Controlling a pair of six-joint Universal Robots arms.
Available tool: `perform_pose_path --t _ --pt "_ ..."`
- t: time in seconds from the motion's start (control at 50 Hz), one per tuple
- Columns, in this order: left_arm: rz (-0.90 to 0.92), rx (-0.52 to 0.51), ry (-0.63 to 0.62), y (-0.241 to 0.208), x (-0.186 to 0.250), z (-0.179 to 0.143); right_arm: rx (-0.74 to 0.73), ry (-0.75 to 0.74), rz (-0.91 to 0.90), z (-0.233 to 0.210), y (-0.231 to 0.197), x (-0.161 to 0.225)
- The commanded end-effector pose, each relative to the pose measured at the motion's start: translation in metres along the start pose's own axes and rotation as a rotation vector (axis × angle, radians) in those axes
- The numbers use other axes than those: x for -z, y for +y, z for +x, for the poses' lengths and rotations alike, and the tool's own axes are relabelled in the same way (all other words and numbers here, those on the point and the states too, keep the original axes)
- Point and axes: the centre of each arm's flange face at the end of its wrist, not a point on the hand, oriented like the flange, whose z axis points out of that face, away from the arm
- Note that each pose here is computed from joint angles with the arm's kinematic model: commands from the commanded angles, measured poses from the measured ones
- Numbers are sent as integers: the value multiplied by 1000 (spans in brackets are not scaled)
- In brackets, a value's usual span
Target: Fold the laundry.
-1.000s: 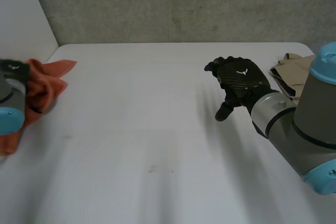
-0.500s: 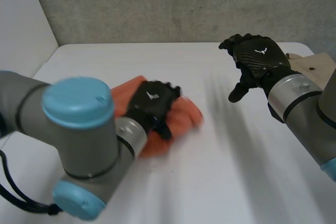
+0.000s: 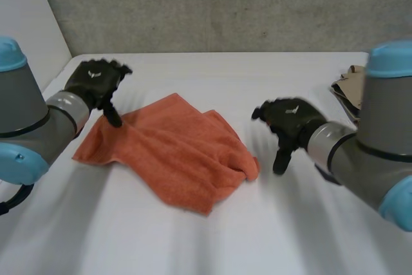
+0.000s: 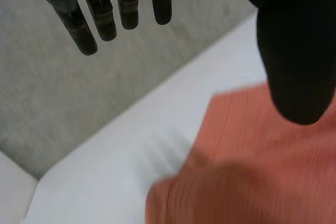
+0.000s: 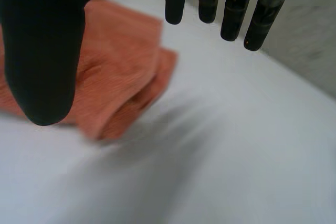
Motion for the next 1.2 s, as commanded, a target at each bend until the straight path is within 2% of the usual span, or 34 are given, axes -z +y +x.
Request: perform_pose_path --t 0.02,0.12,0.28,0.42,0.52,0.6,0.68,0.74,0.82,0.92,0.98,1.06,1.2 --pt "-185 -167 21 63 -26 -15 14 -89 -51 -37 24 -17" --pt "-241 -191 53 86 -34 -8 27 -87 -14 -48 32 -33" --pt "-241 -184 71 84 -33 1 41 -4 -10 -50 47 -60" --pt "-163 -182 55 52 -26 9 57 71 125 -38 12 -74" --pt "-108 -123 25 21 -9 11 89 111 234 -28 -25 -78" --pt "-91 -62 18 2 20 16 146 148 319 -21 -55 -71" --pt "-114 -33 31 -3 56 23 170 162 391 -16 -81 -47" --pt "-153 -32 68 1 87 34 182 131 380 -20 -79 -39" --pt "-208 -41 125 12 122 50 257 -1 336 -36 -64 -22" --pt "-257 -76 217 20 162 71 420 -229 252 -61 -32 5" --pt "-294 -113 275 22 181 81 489 -304 196 -68 -17 16" --pt "-242 -179 273 9 177 78 556 -352 124 -69 -4 27" --pt "-76 -190 149 -19 124 58 464 -326 151 -66 -13 34"
